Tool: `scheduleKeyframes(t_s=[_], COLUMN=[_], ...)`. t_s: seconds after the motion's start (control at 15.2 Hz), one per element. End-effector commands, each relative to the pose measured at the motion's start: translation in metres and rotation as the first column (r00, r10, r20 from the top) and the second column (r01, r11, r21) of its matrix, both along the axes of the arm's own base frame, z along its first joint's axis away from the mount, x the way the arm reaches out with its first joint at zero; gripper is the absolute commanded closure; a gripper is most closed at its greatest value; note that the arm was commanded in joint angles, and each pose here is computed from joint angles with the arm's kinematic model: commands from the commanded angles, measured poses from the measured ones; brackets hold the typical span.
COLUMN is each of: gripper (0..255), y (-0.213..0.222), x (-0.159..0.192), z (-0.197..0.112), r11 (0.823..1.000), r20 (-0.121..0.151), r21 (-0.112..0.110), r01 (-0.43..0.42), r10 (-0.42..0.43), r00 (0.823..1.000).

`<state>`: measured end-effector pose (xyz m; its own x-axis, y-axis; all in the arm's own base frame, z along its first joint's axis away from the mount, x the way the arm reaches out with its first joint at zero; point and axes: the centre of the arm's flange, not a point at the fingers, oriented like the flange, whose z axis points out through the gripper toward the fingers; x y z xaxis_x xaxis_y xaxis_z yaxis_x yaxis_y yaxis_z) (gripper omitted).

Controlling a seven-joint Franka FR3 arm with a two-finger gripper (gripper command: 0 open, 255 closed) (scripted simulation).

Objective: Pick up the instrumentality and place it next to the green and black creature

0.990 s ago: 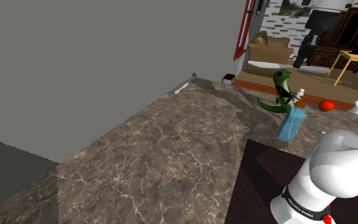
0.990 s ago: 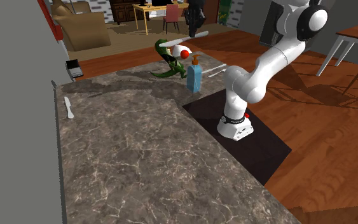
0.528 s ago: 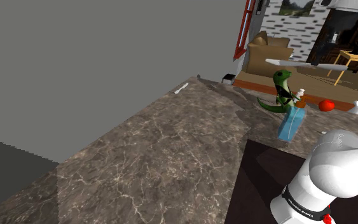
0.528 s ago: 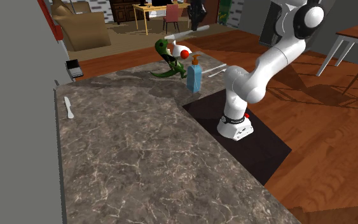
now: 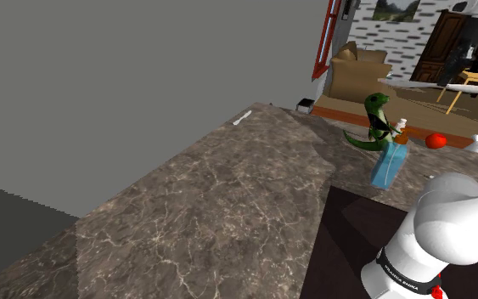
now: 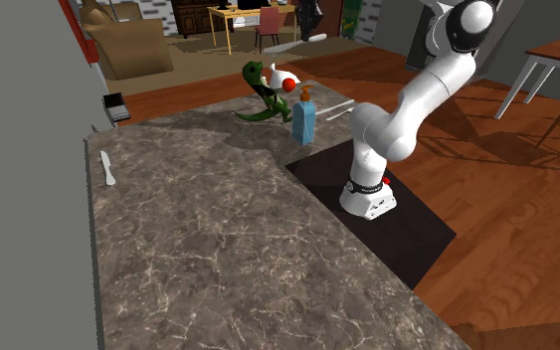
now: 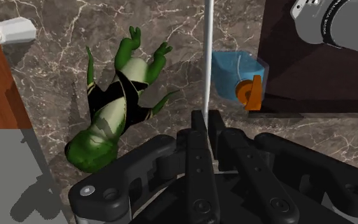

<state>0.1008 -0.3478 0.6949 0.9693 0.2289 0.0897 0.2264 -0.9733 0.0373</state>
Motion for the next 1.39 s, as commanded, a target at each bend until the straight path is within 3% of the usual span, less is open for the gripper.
scheduleKeyframes(t_s=[0.0, 0.92, 1.32], gripper=[255, 255, 255], y=[-0.024, -0.187, -0.193], x=[-0.015, -0.101, -0.104], z=[0.0, 0.0, -0.027], r11=[1.0, 1.0, 1.0], r20=[-0.001, -0.001, -0.001], r21=[0.0, 0.0, 0.0], r01=[-0.001, -0.001, -0.001], r10=[0.001, 0.001, 0.001], r00=[1.0, 1.0, 1.0])
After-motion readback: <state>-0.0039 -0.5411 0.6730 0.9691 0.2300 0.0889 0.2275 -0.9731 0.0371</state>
